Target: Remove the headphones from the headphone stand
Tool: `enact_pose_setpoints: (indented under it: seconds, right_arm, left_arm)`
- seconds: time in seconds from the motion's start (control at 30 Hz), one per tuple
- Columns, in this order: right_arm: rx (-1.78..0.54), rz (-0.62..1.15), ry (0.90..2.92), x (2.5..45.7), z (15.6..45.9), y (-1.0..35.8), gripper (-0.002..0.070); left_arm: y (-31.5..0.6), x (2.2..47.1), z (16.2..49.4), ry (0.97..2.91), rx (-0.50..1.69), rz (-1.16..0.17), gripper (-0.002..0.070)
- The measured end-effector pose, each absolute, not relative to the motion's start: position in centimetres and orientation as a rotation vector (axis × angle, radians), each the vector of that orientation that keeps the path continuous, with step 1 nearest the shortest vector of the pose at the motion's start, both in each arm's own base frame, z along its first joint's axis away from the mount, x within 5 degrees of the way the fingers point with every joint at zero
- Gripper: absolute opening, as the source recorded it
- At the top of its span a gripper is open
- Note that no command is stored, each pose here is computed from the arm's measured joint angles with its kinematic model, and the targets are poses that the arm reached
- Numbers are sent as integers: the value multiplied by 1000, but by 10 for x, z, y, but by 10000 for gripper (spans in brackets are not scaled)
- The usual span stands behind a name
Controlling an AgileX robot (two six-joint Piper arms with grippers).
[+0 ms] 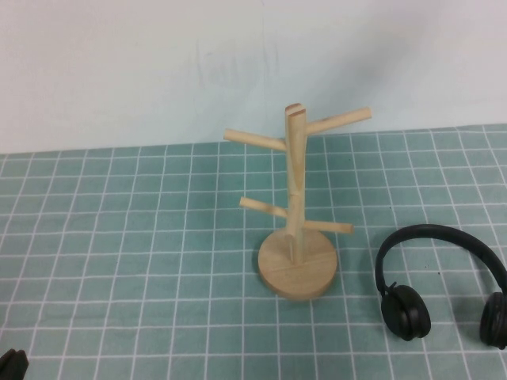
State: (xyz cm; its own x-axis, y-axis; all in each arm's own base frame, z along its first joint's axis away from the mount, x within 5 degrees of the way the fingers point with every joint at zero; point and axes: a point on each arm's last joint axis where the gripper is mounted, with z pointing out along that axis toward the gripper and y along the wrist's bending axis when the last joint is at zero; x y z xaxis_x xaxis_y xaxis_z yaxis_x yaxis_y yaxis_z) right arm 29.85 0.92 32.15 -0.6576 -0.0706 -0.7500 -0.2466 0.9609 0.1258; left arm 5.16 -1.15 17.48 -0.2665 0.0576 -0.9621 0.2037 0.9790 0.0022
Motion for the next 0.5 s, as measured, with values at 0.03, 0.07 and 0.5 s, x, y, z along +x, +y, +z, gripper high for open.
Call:
enact_pose_setpoints:
  seconds: [0.03, 0.07, 0.5]
  right_arm:
    - [-208, 249, 2272, 287, 333, 3, -1]
    - [-206, 233, 2252, 276, 344, 0, -2]
    - [-233, 285, 2038, 126, 375, 23, -5]
  left_arm:
    - [-11, 52, 175, 1839, 191, -141, -6]
    - [-11, 52, 175, 1839, 191, -141, -6]
    - [-11, 52, 175, 1839, 191, -141, -6]
